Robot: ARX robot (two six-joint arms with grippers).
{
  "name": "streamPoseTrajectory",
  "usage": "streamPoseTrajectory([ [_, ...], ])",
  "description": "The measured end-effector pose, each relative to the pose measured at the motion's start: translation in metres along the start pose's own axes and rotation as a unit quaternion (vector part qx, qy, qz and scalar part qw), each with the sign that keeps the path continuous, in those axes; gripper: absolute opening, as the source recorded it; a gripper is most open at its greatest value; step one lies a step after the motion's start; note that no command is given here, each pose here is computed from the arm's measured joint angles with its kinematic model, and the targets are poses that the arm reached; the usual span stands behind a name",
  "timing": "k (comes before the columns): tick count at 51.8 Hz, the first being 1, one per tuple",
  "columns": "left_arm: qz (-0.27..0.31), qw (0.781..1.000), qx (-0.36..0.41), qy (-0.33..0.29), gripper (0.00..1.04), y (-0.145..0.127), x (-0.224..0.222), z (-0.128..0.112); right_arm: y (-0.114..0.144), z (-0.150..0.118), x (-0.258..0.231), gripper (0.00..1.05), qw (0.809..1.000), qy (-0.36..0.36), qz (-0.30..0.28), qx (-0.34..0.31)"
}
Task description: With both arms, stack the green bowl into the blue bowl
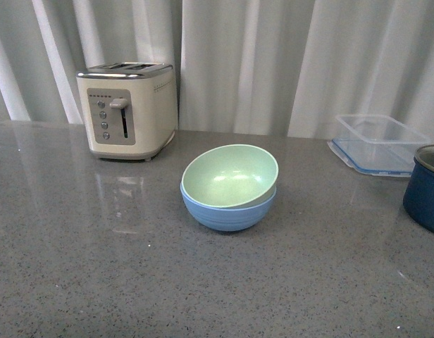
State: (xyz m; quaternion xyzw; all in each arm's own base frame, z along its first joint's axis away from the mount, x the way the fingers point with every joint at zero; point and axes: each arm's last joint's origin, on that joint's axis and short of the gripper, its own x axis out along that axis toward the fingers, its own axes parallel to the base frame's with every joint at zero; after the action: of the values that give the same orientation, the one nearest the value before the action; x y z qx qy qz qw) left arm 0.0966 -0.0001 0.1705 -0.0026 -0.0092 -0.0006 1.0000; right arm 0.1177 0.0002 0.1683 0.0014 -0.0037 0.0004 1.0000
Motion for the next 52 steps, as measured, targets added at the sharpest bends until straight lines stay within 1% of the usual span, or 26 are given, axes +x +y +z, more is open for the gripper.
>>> streamPoseTrajectory([
  [23, 0.0, 1.0, 0.0, 0.0, 0.98, 0.0, 0.0, 0.0, 0.0, -0.001, -0.01, 0.01, 1.0, 0.0, 0.0, 0.0],
  [28, 0.0, 1.0, 0.0, 0.0, 0.98, 0.0, 0.0, 0.0, 0.0, -0.005, -0.017, 0.01, 1.0, 0.017, 0.001, 0.0],
  [31, 0.0, 1.0, 0.0, 0.0, 0.98, 0.0, 0.0, 0.0, 0.0, -0.003, -0.02, 0.01, 1.0, 0.001, 0.001, 0.0],
  [34, 0.0, 1.0, 0.0, 0.0, 0.98, 0.0, 0.0, 0.0, 0.0, -0.003, -0.02, 0.01, 1.0, 0.002, 0.001, 0.0],
  [36, 0.0, 1.0, 0.0, 0.0, 0.98, 0.0, 0.0, 0.0, 0.0, -0.003, -0.02, 0.05, 1.0, 0.003, 0.001, 0.0],
  [39, 0.0, 1.0, 0.0, 0.0, 0.98, 0.0, 0.0, 0.0, 0.0, -0.003, -0.02, 0.19, 1.0, 0.002, 0.001, -0.001],
  [45, 0.0, 1.0, 0.0, 0.0, 0.98, 0.0, 0.0, 0.0, 0.0, -0.003, -0.02, 0.42, 1.0, 0.002, 0.001, -0.001],
  [49, 0.0, 1.0, 0.0, 0.0, 0.98, 0.0, 0.0, 0.0, 0.0, -0.003, -0.02, 0.62, 1.0, 0.002, 0.001, 0.0],
  [50, 0.0, 1.0, 0.0, 0.0, 0.98, 0.0, 0.0, 0.0, 0.0, -0.003, -0.02, 0.63, 1.0, 0.002, 0.001, 0.0],
  [52, 0.0, 1.0, 0.0, 0.0, 0.98, 0.0, 0.0, 0.0, 0.0, -0.003, -0.02, 0.7, 1.0, 0.002, 0.001, 0.0],
])
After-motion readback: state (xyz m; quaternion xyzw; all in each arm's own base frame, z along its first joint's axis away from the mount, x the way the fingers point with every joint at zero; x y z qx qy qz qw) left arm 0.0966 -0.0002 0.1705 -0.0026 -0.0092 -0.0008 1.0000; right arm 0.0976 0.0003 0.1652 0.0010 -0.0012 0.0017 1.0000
